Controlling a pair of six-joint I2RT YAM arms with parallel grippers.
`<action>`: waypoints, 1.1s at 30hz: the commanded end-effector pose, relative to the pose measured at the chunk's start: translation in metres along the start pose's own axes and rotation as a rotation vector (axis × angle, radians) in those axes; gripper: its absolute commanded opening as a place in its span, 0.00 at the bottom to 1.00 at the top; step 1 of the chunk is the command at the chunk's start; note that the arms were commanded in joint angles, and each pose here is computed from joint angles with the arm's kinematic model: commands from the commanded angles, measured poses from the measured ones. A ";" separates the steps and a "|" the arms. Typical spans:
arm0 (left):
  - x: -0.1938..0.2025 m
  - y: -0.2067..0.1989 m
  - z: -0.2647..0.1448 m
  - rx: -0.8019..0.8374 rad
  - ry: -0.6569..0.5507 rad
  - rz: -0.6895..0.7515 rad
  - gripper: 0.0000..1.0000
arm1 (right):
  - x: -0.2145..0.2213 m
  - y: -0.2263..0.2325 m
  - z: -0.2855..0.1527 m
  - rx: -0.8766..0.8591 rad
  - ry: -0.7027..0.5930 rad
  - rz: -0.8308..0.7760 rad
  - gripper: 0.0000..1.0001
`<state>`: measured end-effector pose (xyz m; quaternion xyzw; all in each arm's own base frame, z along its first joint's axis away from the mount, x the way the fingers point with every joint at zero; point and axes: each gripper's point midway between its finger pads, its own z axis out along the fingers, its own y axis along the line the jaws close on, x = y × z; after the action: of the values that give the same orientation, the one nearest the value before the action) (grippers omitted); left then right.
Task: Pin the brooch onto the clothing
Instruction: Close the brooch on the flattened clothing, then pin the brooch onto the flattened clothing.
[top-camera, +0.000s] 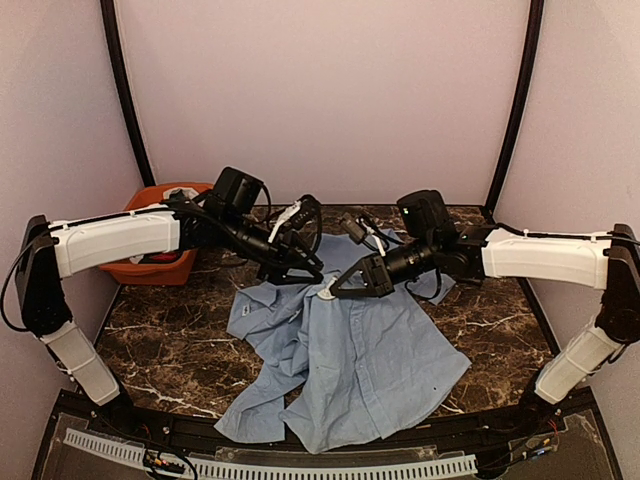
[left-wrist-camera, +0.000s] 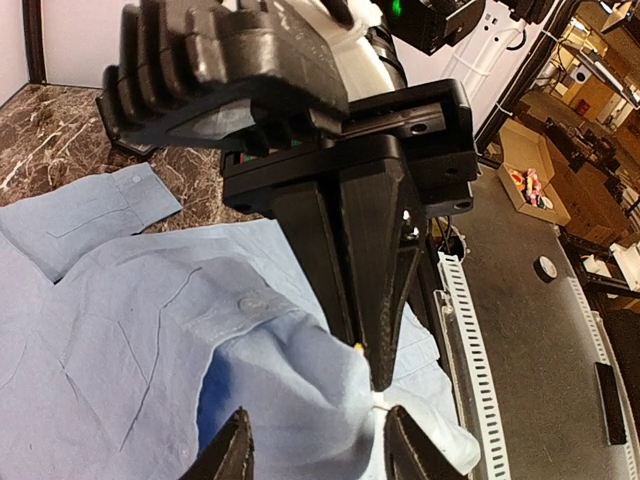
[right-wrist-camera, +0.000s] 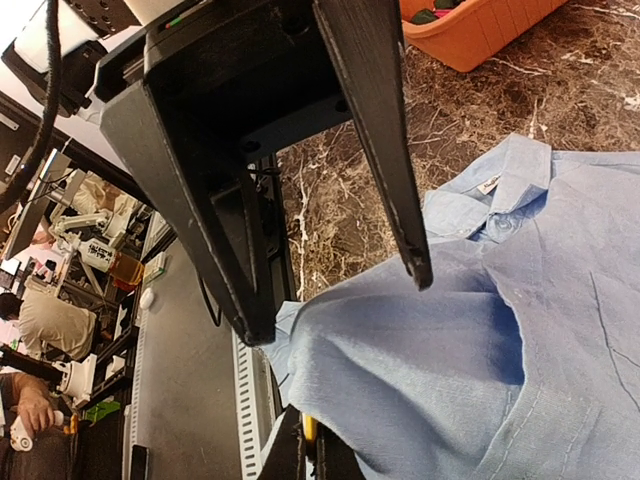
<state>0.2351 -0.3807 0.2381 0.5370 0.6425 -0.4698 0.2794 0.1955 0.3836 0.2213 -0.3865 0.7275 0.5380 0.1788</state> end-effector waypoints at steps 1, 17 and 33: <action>0.004 -0.004 0.007 0.002 0.065 0.019 0.44 | -0.010 0.011 0.001 -0.034 -0.005 -0.040 0.00; 0.014 -0.004 0.015 -0.010 0.113 0.040 0.42 | -0.009 0.012 0.001 -0.034 0.000 -0.048 0.00; 0.008 -0.013 0.008 0.011 0.096 0.068 0.42 | -0.005 0.011 0.001 -0.035 0.005 -0.045 0.00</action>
<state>0.2266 -0.3877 0.2173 0.5701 0.6513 -0.4312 0.2548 0.1945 0.3829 0.2205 -0.3903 0.7292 0.5344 0.1742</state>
